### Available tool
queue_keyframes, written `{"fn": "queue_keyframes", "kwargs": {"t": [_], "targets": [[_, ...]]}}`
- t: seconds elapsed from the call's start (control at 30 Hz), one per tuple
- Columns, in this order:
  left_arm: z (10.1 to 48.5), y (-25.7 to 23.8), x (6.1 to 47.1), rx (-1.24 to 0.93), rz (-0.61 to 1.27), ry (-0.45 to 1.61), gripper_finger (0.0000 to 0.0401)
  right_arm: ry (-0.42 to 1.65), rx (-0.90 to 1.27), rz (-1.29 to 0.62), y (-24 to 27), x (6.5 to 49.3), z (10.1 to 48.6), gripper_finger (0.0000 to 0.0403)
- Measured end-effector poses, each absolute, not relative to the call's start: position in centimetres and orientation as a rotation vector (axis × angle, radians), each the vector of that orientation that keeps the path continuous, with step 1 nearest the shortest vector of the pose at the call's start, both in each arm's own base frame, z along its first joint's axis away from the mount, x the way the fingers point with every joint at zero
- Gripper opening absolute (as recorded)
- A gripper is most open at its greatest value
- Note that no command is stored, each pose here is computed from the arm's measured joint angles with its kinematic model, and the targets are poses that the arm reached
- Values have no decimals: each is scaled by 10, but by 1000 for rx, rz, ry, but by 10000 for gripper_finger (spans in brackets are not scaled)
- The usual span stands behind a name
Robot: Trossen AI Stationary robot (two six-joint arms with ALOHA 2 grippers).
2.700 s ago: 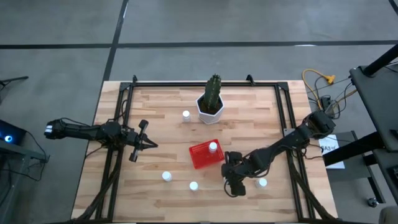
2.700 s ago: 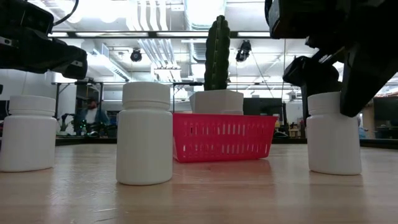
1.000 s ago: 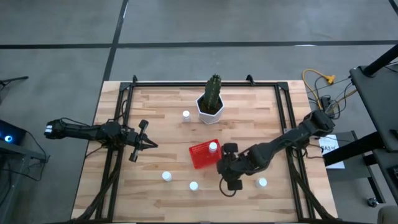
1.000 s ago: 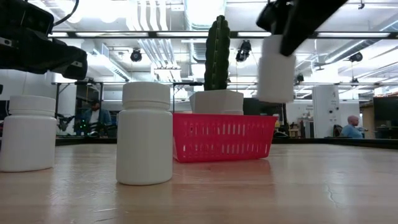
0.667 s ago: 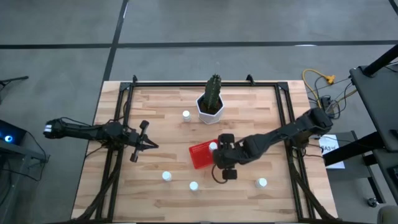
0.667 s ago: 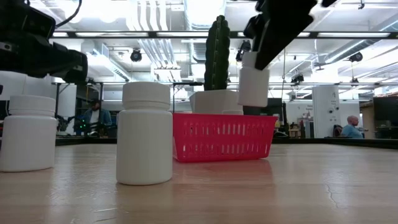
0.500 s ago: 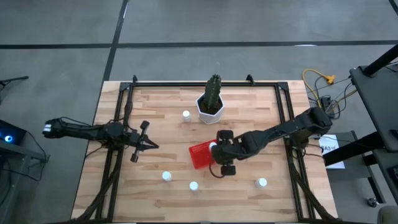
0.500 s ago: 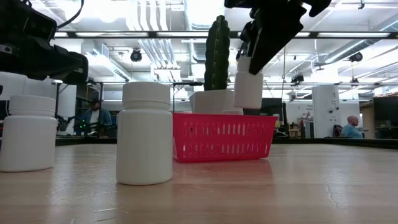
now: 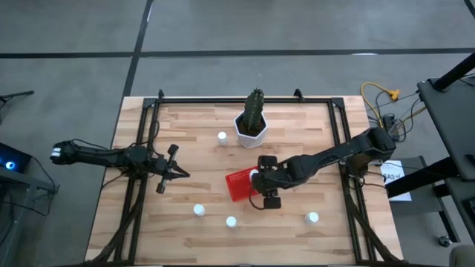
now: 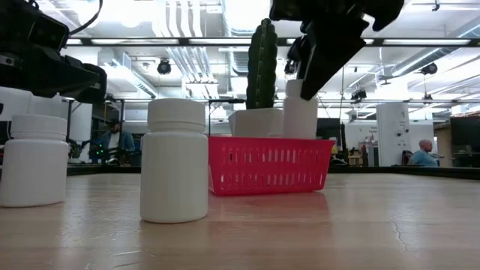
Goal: Pick and place pill bottles into a basket
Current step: Put the white pill bottle into the red bin
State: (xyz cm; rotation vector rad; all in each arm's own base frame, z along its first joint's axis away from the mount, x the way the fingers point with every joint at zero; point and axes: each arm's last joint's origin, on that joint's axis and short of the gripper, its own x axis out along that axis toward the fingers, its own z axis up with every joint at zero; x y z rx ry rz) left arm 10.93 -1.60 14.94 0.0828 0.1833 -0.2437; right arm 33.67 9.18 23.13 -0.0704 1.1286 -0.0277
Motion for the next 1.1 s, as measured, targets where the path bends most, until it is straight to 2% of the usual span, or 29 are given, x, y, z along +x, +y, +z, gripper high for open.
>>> {"fn": "queue_keyframes", "kwargs": {"t": [0.63,1.1], "targets": [[150,-16,109,83,-243,180,0,1093,-49,27,88,341,225,143],[150,-16,109,83,-244,180,0,1141,-51,12,84,333,206,143]]}}
